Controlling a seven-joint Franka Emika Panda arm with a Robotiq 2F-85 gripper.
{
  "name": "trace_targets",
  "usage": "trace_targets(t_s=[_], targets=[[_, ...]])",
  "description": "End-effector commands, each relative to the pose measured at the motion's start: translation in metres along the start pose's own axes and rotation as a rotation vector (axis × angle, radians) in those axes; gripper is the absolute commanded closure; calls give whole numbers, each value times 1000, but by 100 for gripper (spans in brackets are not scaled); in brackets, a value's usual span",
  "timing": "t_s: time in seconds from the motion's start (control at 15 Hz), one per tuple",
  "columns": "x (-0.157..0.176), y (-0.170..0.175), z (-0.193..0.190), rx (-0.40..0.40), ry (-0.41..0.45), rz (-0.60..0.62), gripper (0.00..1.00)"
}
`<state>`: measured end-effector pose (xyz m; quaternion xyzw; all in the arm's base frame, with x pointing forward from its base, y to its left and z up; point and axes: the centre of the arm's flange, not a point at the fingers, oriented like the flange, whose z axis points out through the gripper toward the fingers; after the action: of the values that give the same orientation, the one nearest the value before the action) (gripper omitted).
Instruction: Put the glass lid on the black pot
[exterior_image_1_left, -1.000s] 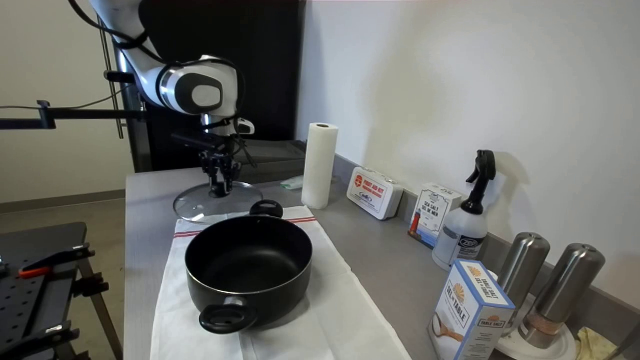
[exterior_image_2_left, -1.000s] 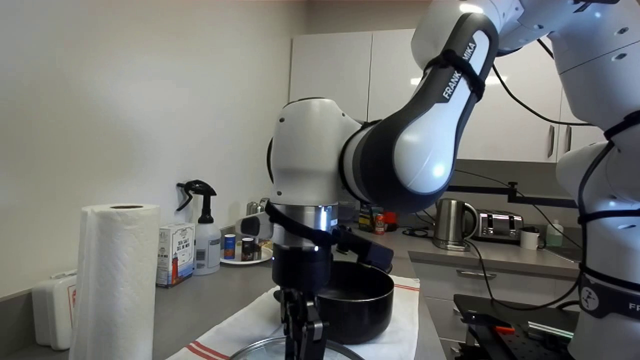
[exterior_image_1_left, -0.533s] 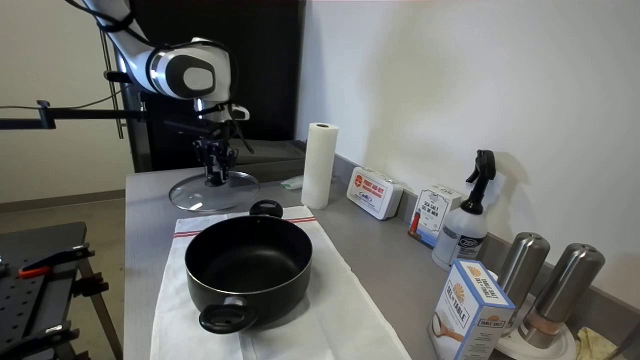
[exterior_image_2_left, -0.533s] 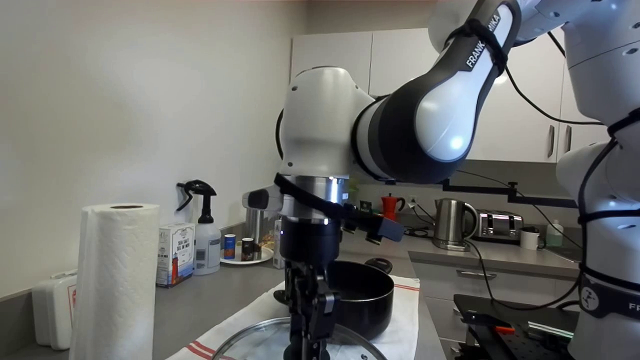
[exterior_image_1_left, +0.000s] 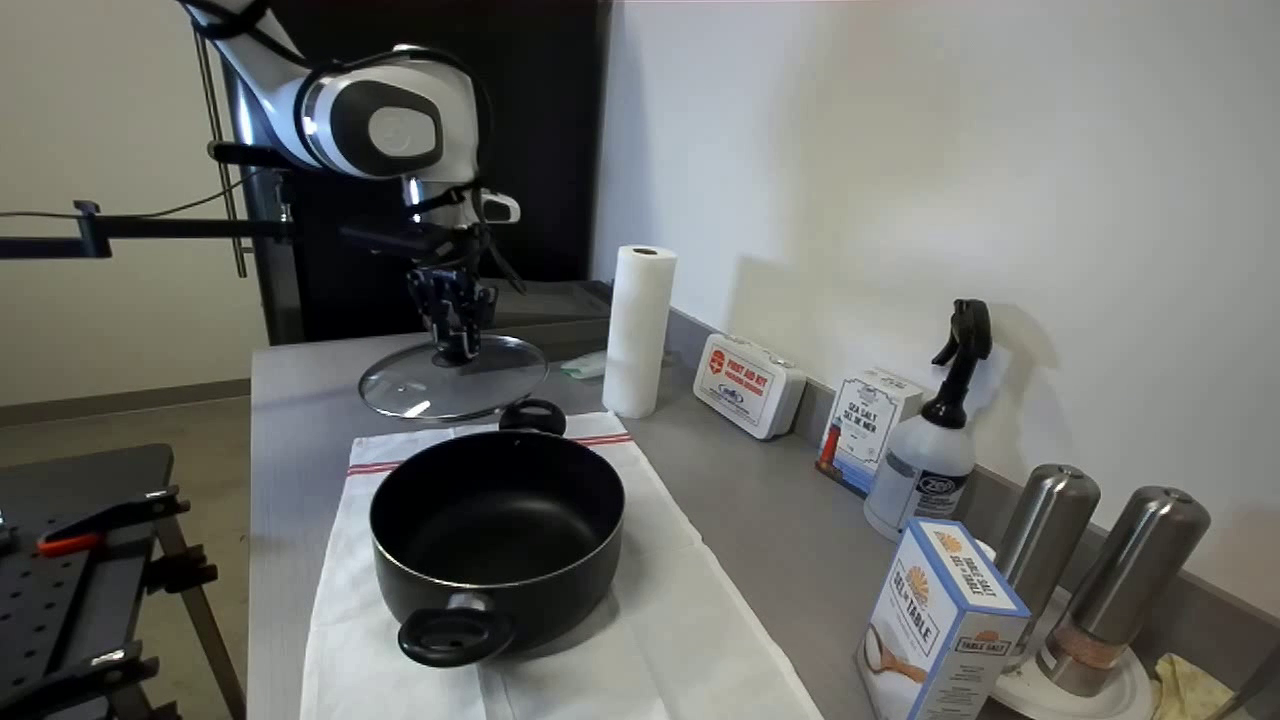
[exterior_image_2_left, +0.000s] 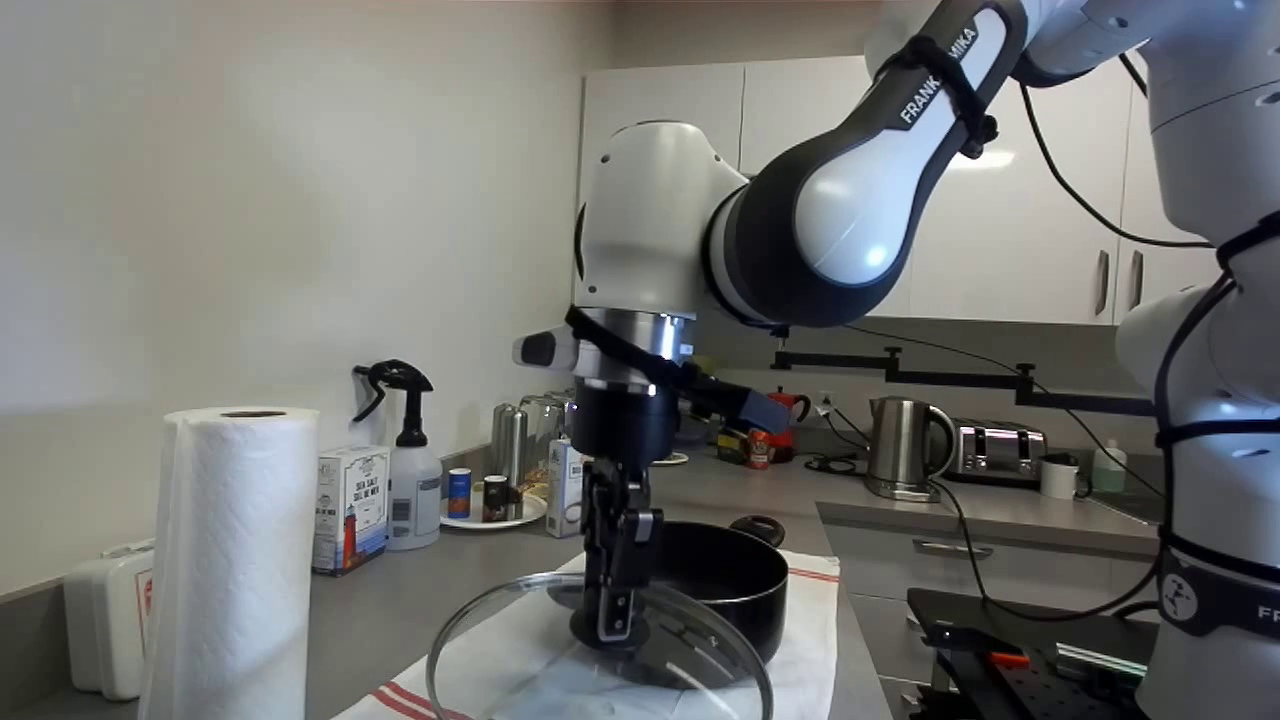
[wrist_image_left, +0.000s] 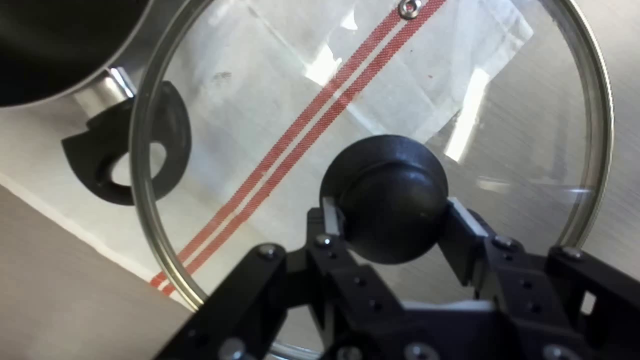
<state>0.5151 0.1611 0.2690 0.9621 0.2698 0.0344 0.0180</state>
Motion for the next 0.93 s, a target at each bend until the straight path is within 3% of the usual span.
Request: trace_targets(t_s=[0.0,0.53,0.87], targets=[[-17,29,-21,-18,11,72,75],[-52,120,-28,-37,4,283,75],[-81,163,-35,-40,-44,387,75]])
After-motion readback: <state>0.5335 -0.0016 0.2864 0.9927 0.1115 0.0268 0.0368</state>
